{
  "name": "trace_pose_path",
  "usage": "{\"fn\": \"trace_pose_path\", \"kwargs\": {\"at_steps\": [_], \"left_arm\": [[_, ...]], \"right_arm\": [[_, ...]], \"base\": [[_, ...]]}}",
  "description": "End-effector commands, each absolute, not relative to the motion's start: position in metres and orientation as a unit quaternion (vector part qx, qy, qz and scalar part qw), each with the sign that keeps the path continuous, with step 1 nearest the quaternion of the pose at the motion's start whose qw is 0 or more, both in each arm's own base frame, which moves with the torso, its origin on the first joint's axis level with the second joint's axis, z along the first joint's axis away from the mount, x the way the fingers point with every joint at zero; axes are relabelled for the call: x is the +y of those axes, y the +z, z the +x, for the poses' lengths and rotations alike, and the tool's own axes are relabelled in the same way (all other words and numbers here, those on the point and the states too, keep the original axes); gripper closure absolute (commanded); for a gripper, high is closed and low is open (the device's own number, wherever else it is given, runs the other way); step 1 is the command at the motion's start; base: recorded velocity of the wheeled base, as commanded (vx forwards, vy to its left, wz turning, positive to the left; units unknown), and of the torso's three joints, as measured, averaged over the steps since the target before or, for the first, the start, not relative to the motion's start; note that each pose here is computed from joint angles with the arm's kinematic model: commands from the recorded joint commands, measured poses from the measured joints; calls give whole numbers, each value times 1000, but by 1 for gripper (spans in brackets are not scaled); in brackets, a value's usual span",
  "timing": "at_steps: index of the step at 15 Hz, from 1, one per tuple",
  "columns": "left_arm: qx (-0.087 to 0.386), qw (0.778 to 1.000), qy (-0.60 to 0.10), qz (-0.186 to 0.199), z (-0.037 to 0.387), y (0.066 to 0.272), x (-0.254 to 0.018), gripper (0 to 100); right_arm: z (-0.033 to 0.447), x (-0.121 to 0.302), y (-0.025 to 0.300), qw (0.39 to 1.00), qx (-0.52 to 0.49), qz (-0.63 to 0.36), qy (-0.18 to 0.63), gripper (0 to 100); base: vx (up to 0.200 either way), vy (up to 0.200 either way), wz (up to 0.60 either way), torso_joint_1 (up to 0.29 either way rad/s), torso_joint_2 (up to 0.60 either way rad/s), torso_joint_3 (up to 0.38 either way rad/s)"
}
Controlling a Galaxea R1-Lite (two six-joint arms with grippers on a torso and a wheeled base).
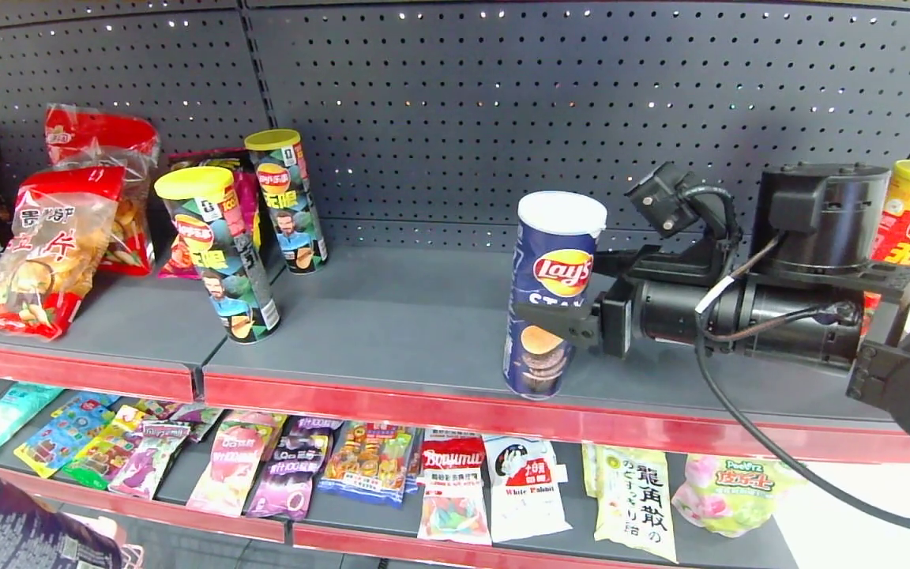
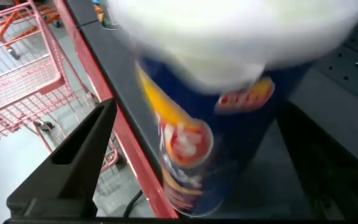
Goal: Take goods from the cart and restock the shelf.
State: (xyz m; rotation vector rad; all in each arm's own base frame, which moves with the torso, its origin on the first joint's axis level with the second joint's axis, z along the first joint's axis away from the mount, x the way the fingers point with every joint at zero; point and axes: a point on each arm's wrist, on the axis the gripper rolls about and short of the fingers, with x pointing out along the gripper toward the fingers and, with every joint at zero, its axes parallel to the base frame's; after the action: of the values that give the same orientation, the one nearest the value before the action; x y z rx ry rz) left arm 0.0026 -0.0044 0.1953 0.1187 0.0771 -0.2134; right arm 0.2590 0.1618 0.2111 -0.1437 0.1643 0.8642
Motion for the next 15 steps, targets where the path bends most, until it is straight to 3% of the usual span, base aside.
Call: {"fn": "trace_pose_path", "kwargs": {"at_steps": [1,9,12,15], "left_arm": [[37,992,-107,59,2,196,-4,100],[42,988,-137,57,5,195,-6,100],[44,986,-150,54,4,192,-6,100],[45,986,-153,52,0,182,-6,100]], "right_arm": [[253,149,212,912,80,-69,396,0],[164,95,202,928,79,-66,357,0],[129,70,212,951,33,-62,301,0],[79,29,202,978,29,-62,198,0]], "base": [[0,0,0,0,0,0],[0,0,0,0,0,0],[0,0,0,0,0,0],[0,0,0,0,0,0]]}}
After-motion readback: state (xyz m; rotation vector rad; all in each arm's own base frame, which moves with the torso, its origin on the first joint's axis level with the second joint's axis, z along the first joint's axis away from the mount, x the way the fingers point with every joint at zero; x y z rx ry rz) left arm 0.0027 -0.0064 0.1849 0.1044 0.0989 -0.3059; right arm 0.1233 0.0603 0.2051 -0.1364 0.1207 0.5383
